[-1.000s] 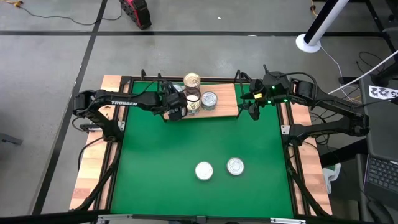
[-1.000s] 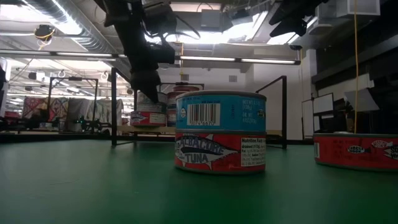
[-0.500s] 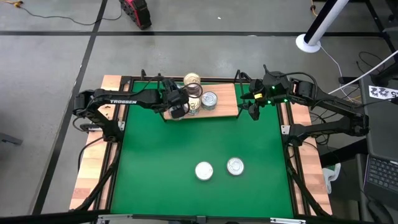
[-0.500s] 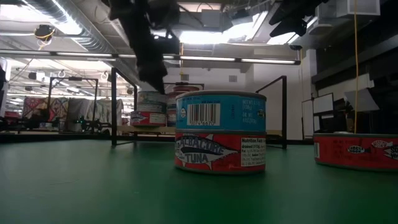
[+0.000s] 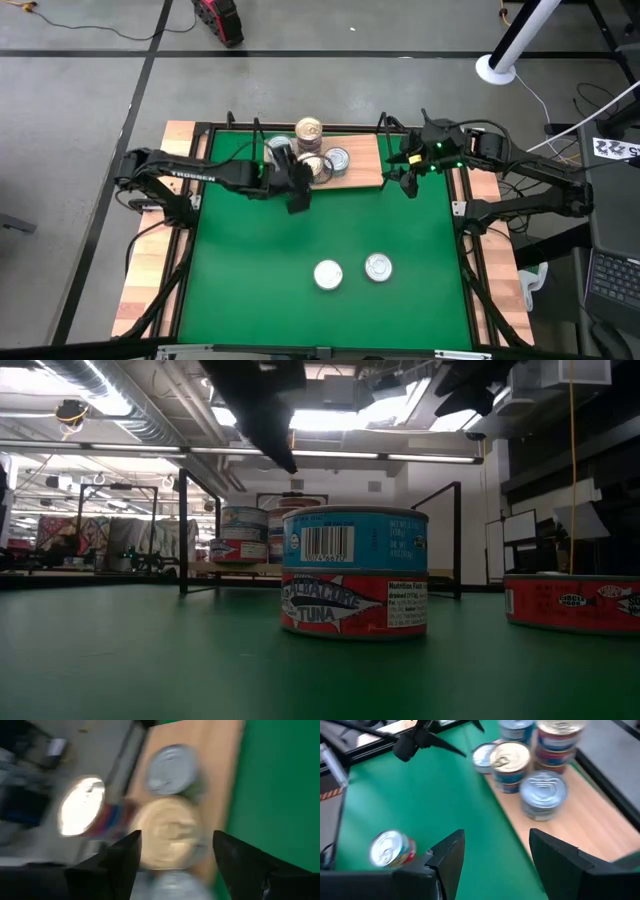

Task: Stack canned seafood by type on shelf
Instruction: Stack the yellow-blue tuna can on top of the other yellow-blue tuna can on the shelf

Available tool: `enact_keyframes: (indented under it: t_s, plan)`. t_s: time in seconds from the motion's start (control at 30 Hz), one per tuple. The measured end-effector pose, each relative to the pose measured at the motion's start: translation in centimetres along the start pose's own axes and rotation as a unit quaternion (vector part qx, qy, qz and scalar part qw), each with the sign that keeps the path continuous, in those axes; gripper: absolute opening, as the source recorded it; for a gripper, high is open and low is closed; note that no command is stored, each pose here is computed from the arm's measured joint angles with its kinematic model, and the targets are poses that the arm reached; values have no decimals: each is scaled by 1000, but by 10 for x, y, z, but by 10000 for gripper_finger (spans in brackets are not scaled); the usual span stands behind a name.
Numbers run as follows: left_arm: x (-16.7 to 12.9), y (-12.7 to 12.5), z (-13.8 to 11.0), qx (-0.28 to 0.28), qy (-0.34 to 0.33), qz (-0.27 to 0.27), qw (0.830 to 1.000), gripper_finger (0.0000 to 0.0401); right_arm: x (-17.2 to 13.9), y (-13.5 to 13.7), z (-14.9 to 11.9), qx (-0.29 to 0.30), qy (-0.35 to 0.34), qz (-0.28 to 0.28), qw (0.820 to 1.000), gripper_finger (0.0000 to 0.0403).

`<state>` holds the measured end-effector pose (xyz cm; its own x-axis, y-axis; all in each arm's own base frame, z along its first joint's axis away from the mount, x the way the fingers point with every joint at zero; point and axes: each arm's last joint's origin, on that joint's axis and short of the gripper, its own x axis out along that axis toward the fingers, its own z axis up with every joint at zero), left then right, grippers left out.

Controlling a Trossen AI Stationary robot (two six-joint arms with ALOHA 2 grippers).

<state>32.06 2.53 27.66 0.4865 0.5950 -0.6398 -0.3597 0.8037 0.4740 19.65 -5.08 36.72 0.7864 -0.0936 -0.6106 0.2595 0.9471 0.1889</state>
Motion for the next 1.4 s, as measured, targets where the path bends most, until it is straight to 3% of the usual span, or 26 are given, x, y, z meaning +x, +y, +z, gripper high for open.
enact_keyframes:
  t_s: [0.23,0.37,0.53,0.73,0.9,1.4]
  plan:
    - [-32,-48,0,-34,-21,-171,984,241,14,29,-11,-48,-7,45,998,222]
    - [-52,-82,-5,10,-31,-244,969,241,33,42,-29,-72,-1,74,995,222]
    - [-72,-122,-7,47,-79,-290,953,241,56,55,-60,-82,14,108,991,222]
    - [-77,-165,-8,115,-149,-314,930,241,72,69,-88,-81,7,149,985,222]
    - [-65,-190,-17,171,-149,-311,923,241,76,81,-100,-98,5,176,979,222]
    - [-40,-219,-37,265,-119,-296,910,241,105,97,-112,-119,27,160,980,222]
